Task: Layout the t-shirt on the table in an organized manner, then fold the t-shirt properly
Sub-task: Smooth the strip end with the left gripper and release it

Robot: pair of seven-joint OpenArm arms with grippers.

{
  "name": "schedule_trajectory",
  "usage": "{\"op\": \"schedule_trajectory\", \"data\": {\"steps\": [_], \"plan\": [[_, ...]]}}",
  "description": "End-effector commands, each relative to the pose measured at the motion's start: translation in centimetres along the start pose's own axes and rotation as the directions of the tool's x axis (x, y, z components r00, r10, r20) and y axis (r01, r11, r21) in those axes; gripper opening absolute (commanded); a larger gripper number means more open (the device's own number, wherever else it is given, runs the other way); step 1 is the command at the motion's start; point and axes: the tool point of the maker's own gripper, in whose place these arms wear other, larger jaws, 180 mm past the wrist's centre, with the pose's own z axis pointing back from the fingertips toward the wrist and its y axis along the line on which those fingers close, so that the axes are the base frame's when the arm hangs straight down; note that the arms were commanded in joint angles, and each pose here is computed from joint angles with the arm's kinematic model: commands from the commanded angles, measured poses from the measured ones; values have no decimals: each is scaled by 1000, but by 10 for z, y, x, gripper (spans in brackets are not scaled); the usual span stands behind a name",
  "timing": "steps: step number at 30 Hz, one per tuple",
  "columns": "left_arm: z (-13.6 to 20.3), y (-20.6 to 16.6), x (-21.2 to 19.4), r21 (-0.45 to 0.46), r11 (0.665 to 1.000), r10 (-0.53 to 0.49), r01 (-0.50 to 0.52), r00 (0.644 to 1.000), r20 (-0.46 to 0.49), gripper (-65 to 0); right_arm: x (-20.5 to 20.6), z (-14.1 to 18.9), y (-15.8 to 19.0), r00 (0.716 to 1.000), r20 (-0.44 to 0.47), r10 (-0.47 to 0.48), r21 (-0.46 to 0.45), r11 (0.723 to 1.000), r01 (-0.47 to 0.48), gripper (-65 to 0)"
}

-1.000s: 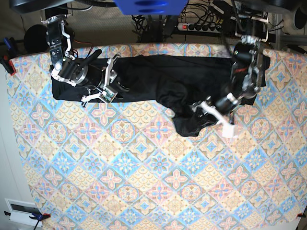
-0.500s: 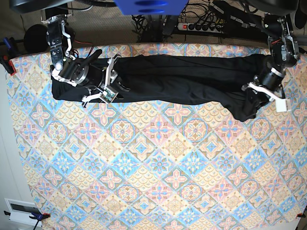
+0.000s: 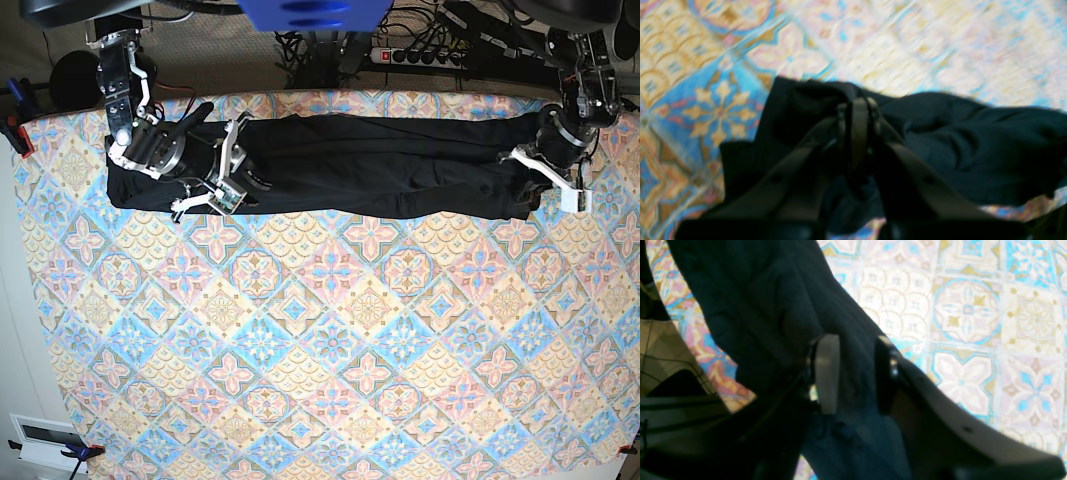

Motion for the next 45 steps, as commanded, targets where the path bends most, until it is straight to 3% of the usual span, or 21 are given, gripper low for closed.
{"op": "schedule_trajectory", "data": {"steps": [1,4,8,13,17,26,35,40,45], "plan": [[3,2,9,11,1000,-29,29,999,18,-630,13,4,-5,999,44,17,-10,1000,-17,-475],[3,11,-3,55,996,-72,75,996,-59,-583,13,4,-5,999,43,18,-9,1000,-18,-475],[6,20,-16,93,988,-107,122,983,-151,-473,13,4,-6,999,43,18,-11,1000,-18,-475],[16,34,1,96,985,-129,145,979,-157,-353,13,4,-6,999,43,18,-12,1000,-17,-475],[29,51,26,93,991,-83,93,991,-102,-345,13,4,-6,999,44,19,-13,1000,-18,-475],[19,102,36,46,995,101,-94,976,-193,-344,13,4,-6,999,43,18,-13,1000,-17,-475],[-18,97,-4,25,990,137,-136,928,-346,-344,13,4,-7,999,43,17,-14,1000,-17,-475],[-31,96,-29,37,979,199,-201,902,-384,-344,13,5,-7,999,43,17,-16,1000,-16,-475],[-38,91,-55,59,984,175,-166,886,-430,-344,13,5,-7,999,43,17,-16,1000,-16,-475]]}}
